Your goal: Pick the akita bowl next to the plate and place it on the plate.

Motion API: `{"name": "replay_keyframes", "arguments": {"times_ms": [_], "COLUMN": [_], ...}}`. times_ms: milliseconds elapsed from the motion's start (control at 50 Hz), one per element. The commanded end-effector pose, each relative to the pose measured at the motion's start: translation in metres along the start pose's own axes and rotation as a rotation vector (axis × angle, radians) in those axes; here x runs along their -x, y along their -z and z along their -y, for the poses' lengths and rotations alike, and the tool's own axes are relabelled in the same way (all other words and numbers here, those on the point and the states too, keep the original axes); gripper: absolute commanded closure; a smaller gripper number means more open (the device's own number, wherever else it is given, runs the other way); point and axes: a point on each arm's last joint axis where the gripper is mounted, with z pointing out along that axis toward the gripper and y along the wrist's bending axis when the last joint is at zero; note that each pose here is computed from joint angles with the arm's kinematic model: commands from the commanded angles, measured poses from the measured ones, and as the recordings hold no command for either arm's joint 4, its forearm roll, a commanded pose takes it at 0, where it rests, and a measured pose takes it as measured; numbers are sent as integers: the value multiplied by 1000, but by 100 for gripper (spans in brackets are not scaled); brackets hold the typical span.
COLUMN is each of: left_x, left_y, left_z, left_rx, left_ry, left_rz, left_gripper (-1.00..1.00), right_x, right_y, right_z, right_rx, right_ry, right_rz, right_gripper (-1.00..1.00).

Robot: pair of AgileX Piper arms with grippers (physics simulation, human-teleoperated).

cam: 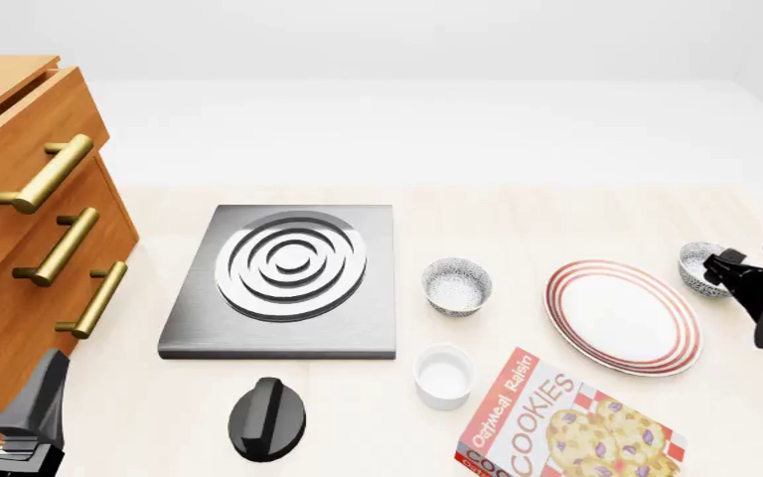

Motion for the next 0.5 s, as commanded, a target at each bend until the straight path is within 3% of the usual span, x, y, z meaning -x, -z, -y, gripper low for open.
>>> {"name": "replay_keyframes", "arguments": {"times_ms": [20,500], "left_x": [0,0], "left_y": [0,0], "left_z": [0,0], "left_rx": [0,0], "left_ry": [0,0], "left_rz": [0,0], "left_gripper": [-100,-100], "right_x": [-5,-12], "right_y": [-5,-12], "right_z": [1,5], "right_rx": [-4,-15], "right_ry": [-13,-31], "right_rz": [-16,-38], "right_gripper": [-100,-100]}}
